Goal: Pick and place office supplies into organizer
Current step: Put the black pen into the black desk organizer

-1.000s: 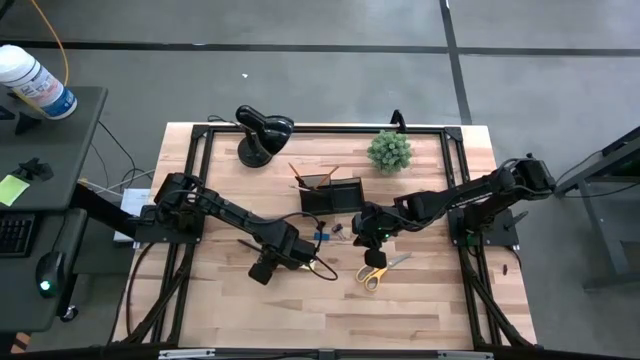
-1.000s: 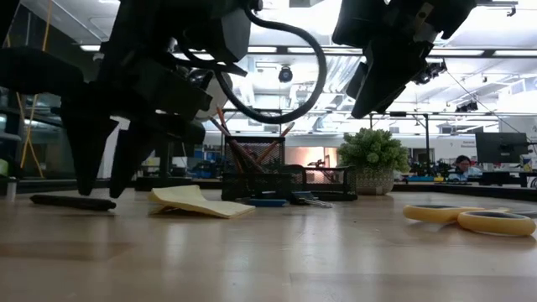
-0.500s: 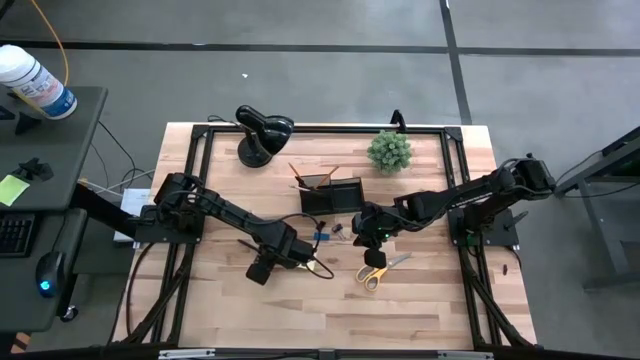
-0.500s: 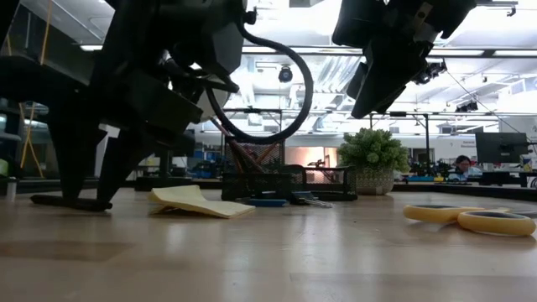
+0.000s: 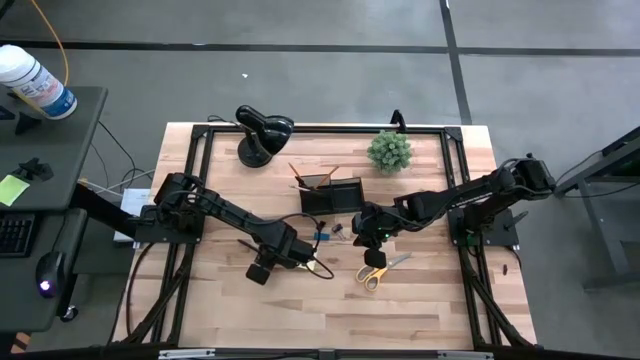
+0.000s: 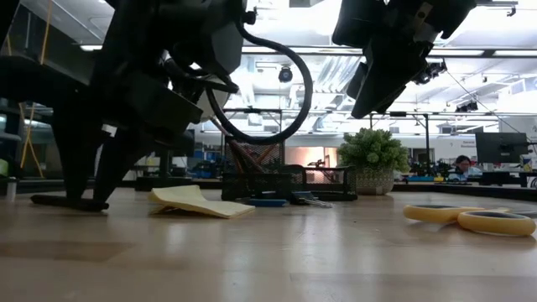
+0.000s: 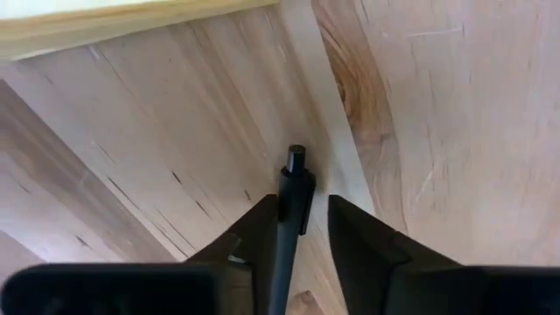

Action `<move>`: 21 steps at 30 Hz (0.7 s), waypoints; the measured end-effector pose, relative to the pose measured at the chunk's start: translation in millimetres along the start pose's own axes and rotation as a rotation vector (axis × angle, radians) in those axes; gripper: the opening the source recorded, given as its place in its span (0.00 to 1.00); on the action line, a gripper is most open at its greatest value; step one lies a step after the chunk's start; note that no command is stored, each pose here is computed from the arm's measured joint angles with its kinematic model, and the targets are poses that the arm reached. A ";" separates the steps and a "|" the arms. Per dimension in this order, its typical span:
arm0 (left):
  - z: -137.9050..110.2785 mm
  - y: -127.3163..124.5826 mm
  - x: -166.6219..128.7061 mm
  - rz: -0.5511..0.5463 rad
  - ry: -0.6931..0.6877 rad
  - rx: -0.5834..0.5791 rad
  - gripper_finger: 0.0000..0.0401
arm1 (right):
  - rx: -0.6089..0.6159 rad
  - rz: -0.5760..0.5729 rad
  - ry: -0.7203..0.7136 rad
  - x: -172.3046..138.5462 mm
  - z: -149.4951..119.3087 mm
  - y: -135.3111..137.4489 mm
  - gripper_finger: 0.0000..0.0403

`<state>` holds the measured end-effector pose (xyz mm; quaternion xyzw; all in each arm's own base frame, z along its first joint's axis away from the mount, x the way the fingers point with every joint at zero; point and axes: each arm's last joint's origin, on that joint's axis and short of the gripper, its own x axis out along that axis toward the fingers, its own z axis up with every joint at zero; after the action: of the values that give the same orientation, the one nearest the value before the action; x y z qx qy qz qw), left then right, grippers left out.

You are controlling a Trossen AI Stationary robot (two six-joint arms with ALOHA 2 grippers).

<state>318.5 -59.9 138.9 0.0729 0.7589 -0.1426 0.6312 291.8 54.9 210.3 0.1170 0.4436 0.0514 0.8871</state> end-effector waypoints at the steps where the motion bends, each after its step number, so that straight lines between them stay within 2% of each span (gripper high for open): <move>1: 0.5 0.0 0.0 0.000 -0.005 0.005 0.20 | 0.000 0.000 0.000 0.0 0.0 0.1 0.03; 6: 3.6 -0.2 -0.7 -0.014 -0.043 0.014 0.09 | 0.000 0.000 0.000 0.0 0.0 0.1 0.03; 10: 4.0 -0.5 -0.4 -0.028 -0.049 0.020 0.05 | -0.001 -0.001 0.000 0.0 0.0 0.0 0.03; 21: -3.1 -4.1 14.4 -0.209 -0.068 0.015 0.18 | -0.001 -0.001 0.000 0.0 0.0 0.0 0.03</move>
<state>311.6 -63.8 125.8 -0.0067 0.7394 -0.2157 0.6378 291.8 54.9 210.3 0.1164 0.4435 0.0510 0.8872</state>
